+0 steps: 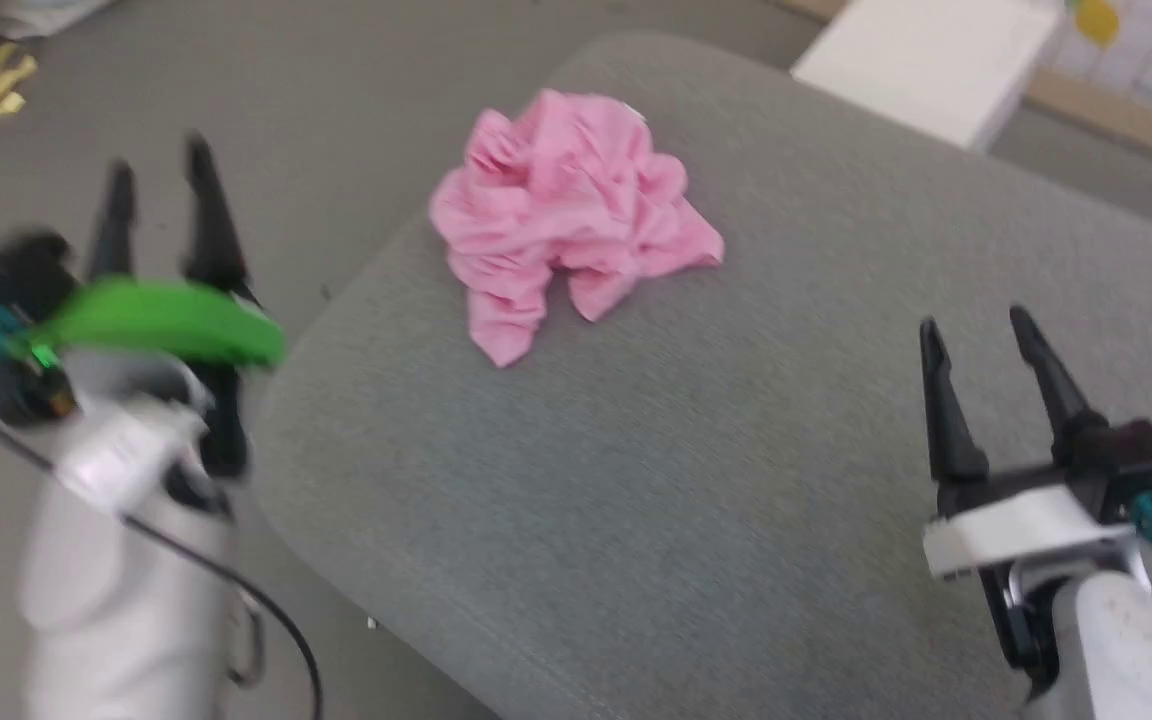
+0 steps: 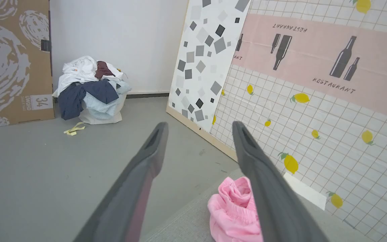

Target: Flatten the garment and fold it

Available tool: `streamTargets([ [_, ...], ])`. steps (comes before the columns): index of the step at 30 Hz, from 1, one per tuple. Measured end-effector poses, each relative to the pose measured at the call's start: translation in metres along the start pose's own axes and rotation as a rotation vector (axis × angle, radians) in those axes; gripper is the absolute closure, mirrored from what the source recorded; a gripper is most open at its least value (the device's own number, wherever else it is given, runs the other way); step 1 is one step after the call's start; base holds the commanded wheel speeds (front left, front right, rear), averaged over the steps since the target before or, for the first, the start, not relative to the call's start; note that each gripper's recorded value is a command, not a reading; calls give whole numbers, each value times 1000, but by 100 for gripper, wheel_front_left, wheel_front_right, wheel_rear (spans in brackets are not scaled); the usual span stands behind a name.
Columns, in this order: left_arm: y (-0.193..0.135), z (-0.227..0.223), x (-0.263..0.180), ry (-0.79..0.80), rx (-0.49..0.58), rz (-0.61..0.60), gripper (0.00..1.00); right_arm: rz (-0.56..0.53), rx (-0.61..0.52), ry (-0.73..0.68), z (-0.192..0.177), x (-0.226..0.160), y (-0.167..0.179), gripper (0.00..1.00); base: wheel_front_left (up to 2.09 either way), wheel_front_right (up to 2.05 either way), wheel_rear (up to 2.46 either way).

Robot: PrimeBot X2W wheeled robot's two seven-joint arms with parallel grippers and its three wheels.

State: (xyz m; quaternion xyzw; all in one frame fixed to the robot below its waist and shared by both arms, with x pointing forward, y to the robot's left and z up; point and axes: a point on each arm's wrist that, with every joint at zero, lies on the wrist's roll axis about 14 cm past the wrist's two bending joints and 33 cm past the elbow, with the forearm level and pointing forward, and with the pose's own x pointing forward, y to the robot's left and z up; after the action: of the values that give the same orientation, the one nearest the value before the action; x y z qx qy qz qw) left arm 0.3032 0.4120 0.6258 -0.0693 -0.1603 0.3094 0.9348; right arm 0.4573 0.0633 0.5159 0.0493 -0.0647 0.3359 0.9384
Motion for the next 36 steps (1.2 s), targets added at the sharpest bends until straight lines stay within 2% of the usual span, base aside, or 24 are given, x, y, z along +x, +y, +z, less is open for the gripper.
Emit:
streamTargets([
  [4, -10, -15, 45, 112, 43, -35, 0, -47, 5, -6, -9, 6, -23, 0, 0, 0, 0],
  [7, -20, -46, 77, 269, 81, -69, 0, -116, 4, -3, -18, 4, -53, 0, 0, 0, 0],
  [13, -45, -125, 102, 583, 39, -68, 0, -244, 3, 46, -45, -19, -102, 0, 0, 0, 0],
  [18, -51, -206, 88, 893, -16, 25, 0, -342, 7, 87, -64, -43, -137, 0, 0, 0, 0],
  [23, -64, -276, 51, 1195, -76, 101, 0, -424, 7, 150, -83, -73, -162, 0, 0, 0, 0],
  [30, -63, -312, 25, 1380, -29, 158, 0, -500, -8, 207, -98, -103, -183, 0, 0, 0, 0],
  [32, -64, -314, 24, 1398, -6, 149, 75, -513, -9, 212, -98, -108, -187, 0, 0, 0, 0],
  [33, -65, -314, 24, 1395, 11, 136, 100, -519, -8, 213, -98, -110, -188, 0, 0, 0, 0],
  [36, -61, -309, 28, 1328, 102, 99, 100, -525, -12, 210, -95, -112, -189, 0, 0, 0, 0],
])
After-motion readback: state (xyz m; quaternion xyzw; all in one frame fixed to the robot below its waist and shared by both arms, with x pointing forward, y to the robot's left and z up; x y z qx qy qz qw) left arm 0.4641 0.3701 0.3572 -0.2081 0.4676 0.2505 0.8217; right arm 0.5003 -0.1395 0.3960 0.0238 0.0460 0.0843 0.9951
